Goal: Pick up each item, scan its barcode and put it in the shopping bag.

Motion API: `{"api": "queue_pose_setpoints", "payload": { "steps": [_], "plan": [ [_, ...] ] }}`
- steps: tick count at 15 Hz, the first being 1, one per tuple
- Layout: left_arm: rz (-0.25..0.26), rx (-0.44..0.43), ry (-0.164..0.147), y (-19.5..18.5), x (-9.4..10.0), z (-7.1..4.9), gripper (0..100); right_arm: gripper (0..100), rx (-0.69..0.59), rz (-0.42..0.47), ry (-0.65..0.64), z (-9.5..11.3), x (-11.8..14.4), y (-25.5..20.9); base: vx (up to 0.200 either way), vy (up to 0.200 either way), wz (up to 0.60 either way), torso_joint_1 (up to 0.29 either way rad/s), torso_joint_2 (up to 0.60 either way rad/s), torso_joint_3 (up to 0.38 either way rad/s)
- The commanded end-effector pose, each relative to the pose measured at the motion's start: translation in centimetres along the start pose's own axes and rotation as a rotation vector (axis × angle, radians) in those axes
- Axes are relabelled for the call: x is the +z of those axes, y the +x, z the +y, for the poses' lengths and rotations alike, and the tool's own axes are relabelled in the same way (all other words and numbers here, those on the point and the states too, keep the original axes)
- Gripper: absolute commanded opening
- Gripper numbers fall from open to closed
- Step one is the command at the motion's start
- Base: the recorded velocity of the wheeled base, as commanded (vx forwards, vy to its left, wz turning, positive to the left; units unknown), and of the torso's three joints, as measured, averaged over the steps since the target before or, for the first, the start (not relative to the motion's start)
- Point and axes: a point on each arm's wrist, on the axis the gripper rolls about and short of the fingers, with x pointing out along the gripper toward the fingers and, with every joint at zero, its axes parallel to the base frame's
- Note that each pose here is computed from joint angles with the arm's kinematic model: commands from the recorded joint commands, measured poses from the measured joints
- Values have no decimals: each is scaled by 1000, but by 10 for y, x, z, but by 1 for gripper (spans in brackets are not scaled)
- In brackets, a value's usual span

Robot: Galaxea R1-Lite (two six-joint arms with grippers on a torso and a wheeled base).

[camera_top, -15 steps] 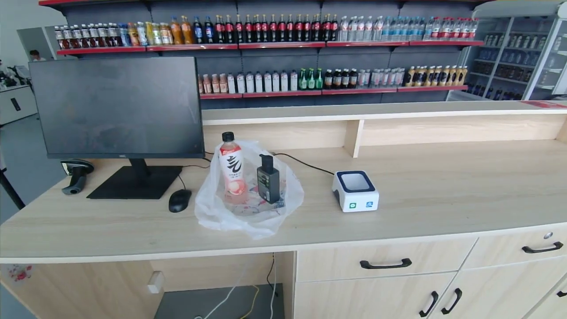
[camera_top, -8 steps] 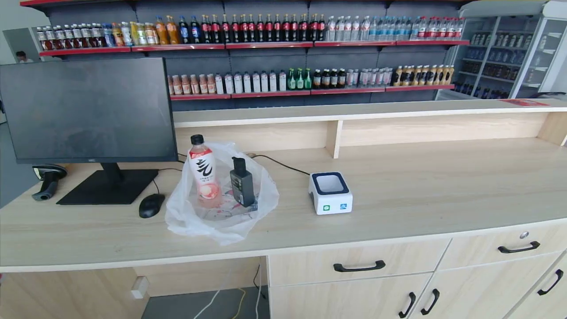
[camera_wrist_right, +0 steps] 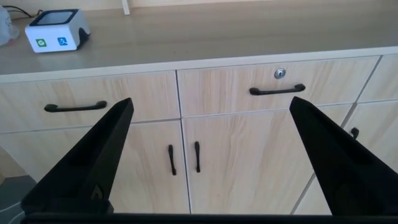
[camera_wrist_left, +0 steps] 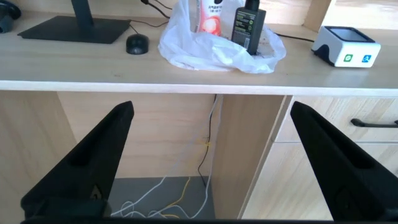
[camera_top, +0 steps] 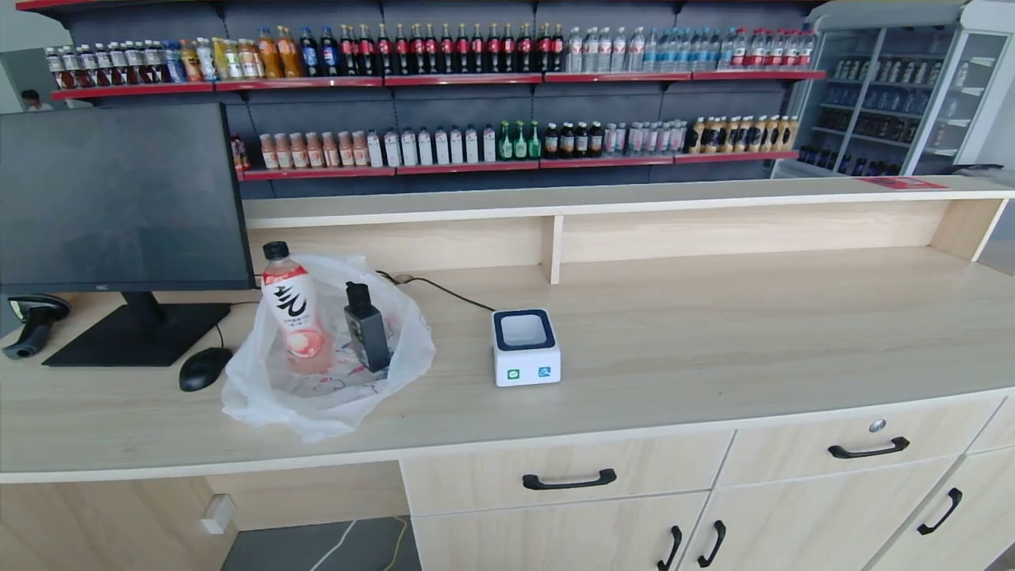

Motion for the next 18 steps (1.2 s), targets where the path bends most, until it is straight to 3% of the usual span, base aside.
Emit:
{"api": "queue_pose_setpoints", "payload": {
  "steps": [1, 3, 9, 18],
  "plan": [
    [-1, 0, 2, 0, 0, 0, 100, 100, 0, 1, -1, 0, 0, 0, 0, 0, 0, 0, 0, 0],
    [-1, 0, 0, 0, 0, 0, 100, 100, 0, 1, -1, 0, 0, 0, 0, 0, 0, 0, 0, 0],
    [-2, 0, -3, 0, 0, 0, 100, 100, 2, 0, -5, 0, 0, 0, -200, 0, 0, 4, 4, -1],
    [-1, 2, 0, 0, 0, 0, 100, 100, 0, 1, -7, 0, 0, 0, 0, 0, 0, 0, 0, 0]
  ]
}}
